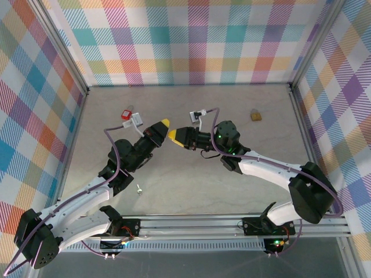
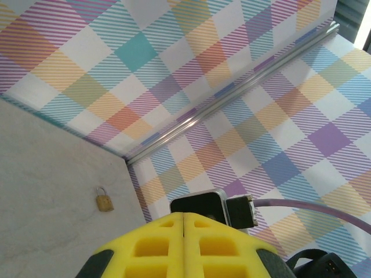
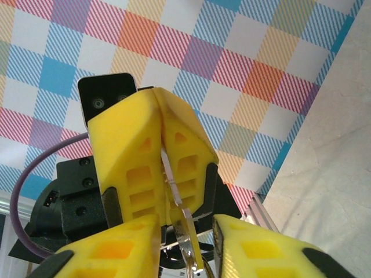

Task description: Unlock with the key

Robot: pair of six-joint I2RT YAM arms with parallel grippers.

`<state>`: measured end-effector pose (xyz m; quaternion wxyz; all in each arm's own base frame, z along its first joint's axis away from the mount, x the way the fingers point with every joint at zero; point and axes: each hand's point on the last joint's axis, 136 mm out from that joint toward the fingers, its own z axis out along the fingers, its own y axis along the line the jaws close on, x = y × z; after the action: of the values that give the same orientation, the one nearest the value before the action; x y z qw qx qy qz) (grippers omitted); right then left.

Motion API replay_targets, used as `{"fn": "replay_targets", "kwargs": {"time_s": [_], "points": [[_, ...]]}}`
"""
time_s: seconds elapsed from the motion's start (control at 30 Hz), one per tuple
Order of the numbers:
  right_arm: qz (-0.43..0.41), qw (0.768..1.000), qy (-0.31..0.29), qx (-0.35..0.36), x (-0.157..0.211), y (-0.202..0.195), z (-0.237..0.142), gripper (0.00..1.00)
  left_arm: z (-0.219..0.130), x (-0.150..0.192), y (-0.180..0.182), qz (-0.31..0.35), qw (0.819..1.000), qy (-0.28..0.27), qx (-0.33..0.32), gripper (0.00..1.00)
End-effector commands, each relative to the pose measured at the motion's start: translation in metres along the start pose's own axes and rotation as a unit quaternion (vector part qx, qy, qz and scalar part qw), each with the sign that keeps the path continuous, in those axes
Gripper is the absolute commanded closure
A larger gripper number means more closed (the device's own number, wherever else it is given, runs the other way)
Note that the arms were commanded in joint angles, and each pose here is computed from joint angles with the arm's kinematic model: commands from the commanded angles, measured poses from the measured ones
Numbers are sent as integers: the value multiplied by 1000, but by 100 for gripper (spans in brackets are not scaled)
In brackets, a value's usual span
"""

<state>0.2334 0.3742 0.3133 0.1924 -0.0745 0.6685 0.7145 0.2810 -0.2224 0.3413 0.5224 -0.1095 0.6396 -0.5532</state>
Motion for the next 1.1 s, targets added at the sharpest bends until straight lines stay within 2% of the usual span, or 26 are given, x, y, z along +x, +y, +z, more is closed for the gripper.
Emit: {"fn": "replay_targets", "kwargs": {"time_s": [0.0, 0.3, 0.53, 0.7, 0.73, 0.77, 0.8, 0.83, 0.9, 0.93, 1.0, 1.07], "points": [[-17, 999, -2, -31, -2, 18, 1, 72, -1, -6, -10, -5, 1000, -16, 20, 100], [-16, 999, -5, -33, -4, 20, 2, 83, -1, -3, -7, -9, 1000, -18, 23, 100], [-14, 999, -4, -41, -4, 23, 3, 100, -2, 0, -2, -7, 1000, -19, 17, 100], [-27, 1000, 4, -15, -3, 26, 1, 100, -7, 5, 13, -9, 1000, -13, -11, 100], [-34, 999, 8, -1, -3, 26, 0, 100, -10, 5, 20, -7, 999, -13, -33, 89], [-35, 999, 15, 21, 0, 22, -2, 100, -14, 2, 28, 0, 998, -15, -63, 69], [-43, 998, 22, 46, 1, 20, -5, 100, -21, -10, 32, 11, 994, -29, -102, 42], [-47, 995, 31, 81, 4, 15, -10, 100, -31, -22, 40, 28, 987, -37, -153, 22], [-61, 986, 35, 152, 5, 5, -24, 100, -49, -44, 53, 66, 968, -36, -239, 3], [-63, 977, 38, 201, 7, -4, -35, 100, -56, -56, 61, 78, 956, -30, -281, 0], [-66, 953, 49, 292, 9, -23, -57, 100, -69, -67, 98, 72, 921, 21, -383, 0], [-70, 931, 64, 352, 13, -34, -75, 100, -70, -72, 134, 51, 893, 82, -439, 0]]}}
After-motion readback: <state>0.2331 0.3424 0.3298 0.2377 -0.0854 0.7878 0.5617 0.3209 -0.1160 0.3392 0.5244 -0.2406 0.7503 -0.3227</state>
